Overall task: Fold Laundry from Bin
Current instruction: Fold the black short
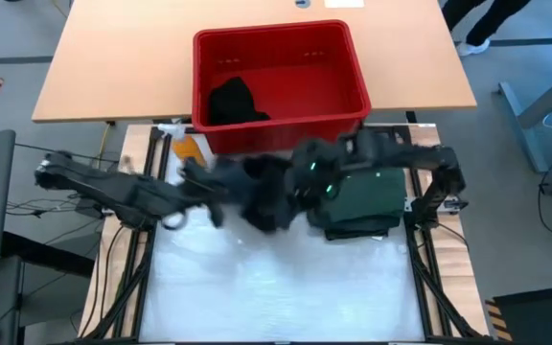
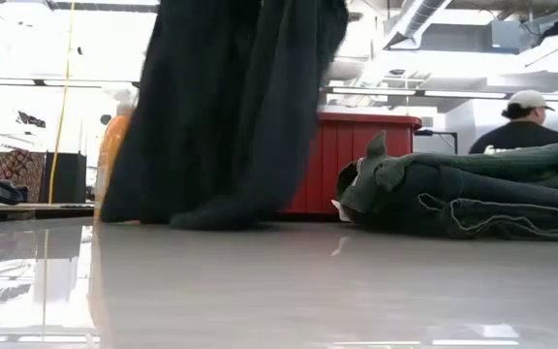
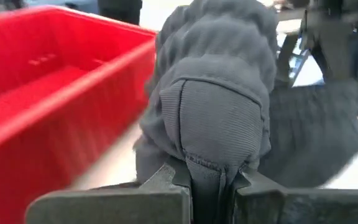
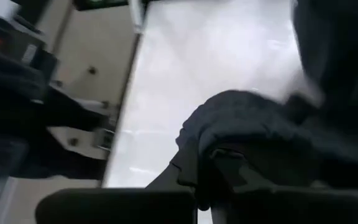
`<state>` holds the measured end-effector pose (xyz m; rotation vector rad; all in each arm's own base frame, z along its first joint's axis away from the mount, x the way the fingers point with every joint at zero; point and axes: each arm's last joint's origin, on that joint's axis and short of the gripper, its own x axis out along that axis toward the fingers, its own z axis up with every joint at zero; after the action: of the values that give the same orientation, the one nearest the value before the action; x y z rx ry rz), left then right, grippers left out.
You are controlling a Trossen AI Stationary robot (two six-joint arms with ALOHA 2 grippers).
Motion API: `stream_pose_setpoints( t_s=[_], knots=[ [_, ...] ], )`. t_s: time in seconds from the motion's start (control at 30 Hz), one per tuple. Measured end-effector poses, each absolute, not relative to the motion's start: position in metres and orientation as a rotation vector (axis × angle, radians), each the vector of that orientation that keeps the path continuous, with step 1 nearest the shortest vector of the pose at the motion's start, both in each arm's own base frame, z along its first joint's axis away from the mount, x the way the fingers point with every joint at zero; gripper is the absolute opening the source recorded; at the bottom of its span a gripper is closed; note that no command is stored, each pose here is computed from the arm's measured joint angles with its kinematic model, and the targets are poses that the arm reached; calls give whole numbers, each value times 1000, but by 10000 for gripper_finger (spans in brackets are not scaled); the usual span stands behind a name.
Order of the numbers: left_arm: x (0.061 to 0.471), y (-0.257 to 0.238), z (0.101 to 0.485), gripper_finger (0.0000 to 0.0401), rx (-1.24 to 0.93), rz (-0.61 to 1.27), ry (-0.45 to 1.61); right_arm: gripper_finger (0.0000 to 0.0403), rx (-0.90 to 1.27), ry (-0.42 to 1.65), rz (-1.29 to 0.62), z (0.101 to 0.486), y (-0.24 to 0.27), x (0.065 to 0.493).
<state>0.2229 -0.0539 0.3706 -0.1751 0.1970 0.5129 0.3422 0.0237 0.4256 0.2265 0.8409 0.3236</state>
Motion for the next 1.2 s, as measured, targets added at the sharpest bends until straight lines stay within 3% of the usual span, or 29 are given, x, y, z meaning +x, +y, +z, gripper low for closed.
stream_pose_setpoints(
  t_s=[0.2,0.37,0.57,0.8,1.2],
  knots=[
    [276,-73,332,5,-131,465,313,30,468,850,385,382,53,366],
    [272,-72,339,4,-191,447,349,33,517,819,191,387,50,353],
    [279,-77,344,4,-280,318,309,31,558,632,58,401,45,338],
    [285,-78,348,3,-324,284,243,32,615,681,18,368,51,335],
    [310,-87,289,3,-355,297,440,33,704,657,-13,328,57,334]
  ],
)
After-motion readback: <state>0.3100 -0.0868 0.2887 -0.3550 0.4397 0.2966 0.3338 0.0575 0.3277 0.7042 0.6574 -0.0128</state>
